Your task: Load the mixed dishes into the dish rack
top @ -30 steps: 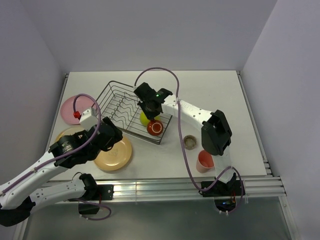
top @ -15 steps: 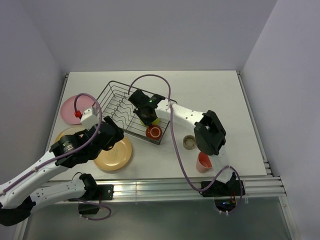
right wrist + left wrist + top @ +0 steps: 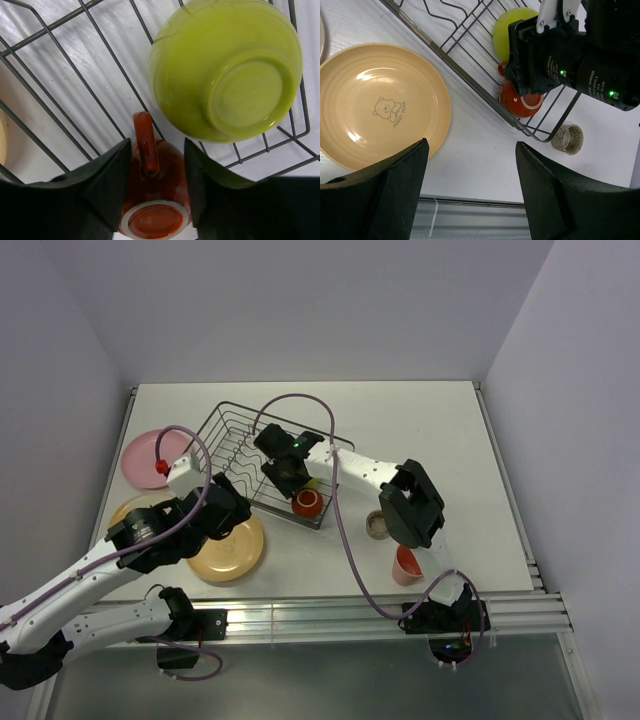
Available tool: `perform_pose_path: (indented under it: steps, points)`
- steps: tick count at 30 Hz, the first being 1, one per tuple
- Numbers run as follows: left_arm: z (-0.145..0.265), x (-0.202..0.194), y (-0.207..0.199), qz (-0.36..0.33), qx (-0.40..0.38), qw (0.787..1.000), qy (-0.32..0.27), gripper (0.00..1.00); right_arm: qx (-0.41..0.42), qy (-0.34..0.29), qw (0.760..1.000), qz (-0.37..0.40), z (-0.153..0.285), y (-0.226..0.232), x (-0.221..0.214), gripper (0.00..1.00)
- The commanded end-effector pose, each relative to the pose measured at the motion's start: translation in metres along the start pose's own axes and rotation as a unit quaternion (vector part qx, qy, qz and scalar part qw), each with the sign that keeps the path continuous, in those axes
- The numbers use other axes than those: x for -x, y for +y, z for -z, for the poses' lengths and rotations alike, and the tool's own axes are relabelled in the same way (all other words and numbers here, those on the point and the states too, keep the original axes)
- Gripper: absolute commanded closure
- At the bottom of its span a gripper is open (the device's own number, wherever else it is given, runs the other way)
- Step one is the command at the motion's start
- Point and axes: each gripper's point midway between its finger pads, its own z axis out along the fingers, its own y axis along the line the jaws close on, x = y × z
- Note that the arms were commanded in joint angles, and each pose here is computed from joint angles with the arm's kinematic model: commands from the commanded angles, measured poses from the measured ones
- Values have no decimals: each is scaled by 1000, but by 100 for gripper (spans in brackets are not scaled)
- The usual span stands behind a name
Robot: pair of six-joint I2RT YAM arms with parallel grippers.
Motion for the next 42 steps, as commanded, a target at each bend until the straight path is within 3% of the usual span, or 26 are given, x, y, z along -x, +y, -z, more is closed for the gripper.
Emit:
perform_pose_path:
  steps: [1,5,9,16,23,30,35,39,42]
  points:
    - [-3,-3,-4,-4,-8,1000,3,24,2,-34,999,-4,9,2,18,45]
    - [-4,-5,-5,-6,-8,1000,5,24,-1,-49,999,-12,20,0,23,37]
    - [-4,-6,-5,-6,-9,1000,9,24,-8,-75,997,-33,41,-7,30,37]
    - [-9,-16,-15,-15,-22,999,28,24,-34,-162,981,-104,124,-40,39,37]
    - [-15,-30,-35,-39,-35,997,63,27,-73,-170,968,-168,161,-77,-13,37]
    - [-22,-41,-42,-37,-38,995,84,35,-88,-104,971,-196,127,-81,-107,41]
    - [-26,-56,-44,-49,-47,992,109,32,-65,-110,966,-225,113,-72,-133,44]
    - [-29,-67,-45,-79,-32,987,139,32,-65,-84,967,-231,93,-68,-153,46]
    - [-26,-73,-56,-81,-62,983,155,32,-62,-70,968,-234,79,-65,-161,47]
